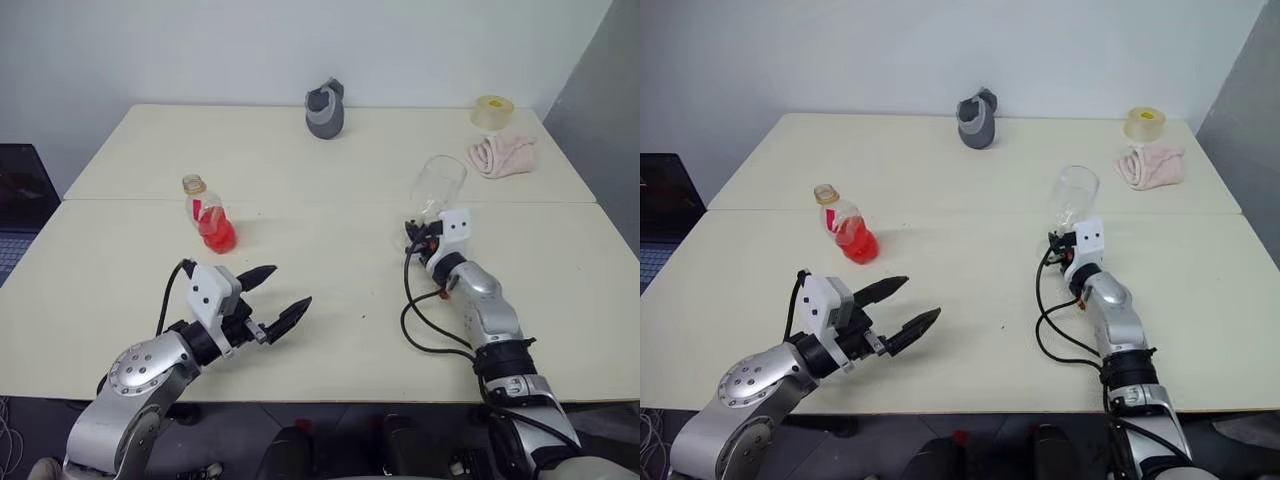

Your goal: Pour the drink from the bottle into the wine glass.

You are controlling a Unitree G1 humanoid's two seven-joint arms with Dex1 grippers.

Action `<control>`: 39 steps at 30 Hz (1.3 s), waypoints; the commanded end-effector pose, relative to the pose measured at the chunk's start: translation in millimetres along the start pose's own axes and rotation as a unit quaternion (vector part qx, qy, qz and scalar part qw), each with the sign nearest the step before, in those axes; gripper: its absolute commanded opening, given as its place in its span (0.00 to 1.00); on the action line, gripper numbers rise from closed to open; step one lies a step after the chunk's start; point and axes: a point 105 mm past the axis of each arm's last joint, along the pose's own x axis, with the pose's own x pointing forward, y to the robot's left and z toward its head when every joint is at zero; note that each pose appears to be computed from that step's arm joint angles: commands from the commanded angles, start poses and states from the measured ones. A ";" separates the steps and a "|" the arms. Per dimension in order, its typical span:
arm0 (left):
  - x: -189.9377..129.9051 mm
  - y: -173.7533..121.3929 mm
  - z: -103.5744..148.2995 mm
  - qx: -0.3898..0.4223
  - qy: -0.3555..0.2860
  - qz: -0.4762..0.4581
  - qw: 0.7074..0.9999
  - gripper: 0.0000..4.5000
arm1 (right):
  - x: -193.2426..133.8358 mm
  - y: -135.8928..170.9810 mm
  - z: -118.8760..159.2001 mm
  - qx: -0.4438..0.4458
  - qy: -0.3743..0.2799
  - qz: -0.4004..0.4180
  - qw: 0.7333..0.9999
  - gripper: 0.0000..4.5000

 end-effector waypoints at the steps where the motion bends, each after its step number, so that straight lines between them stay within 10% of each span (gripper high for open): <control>1: -6.5 0.5 5.6 0.005 -0.008 0.014 1.000 1.00 | 10.9 26.3 32.0 -0.033 -0.045 0.060 0.997 0.03; 13: -57.6 43.4 0.3 0.018 -0.002 0.216 0.976 1.00 | 45.6 140.5 44.0 -0.069 -0.055 0.253 0.963 0.03; 25: -67.4 12.7 -9.4 -0.030 -0.001 0.249 0.968 1.00 | 48.8 153.4 -1.0 -0.095 -0.001 0.277 0.956 0.03; 33: -61.6 17.9 -10.8 -0.037 0.000 0.233 0.972 1.00 | 46.0 149.0 8.6 -0.084 -0.024 0.275 0.958 0.62; 39: -66.0 46.4 -22.5 -0.041 0.008 0.283 0.958 1.00 | 13.1 141.2 14.7 -0.071 -0.033 0.304 0.949 0.62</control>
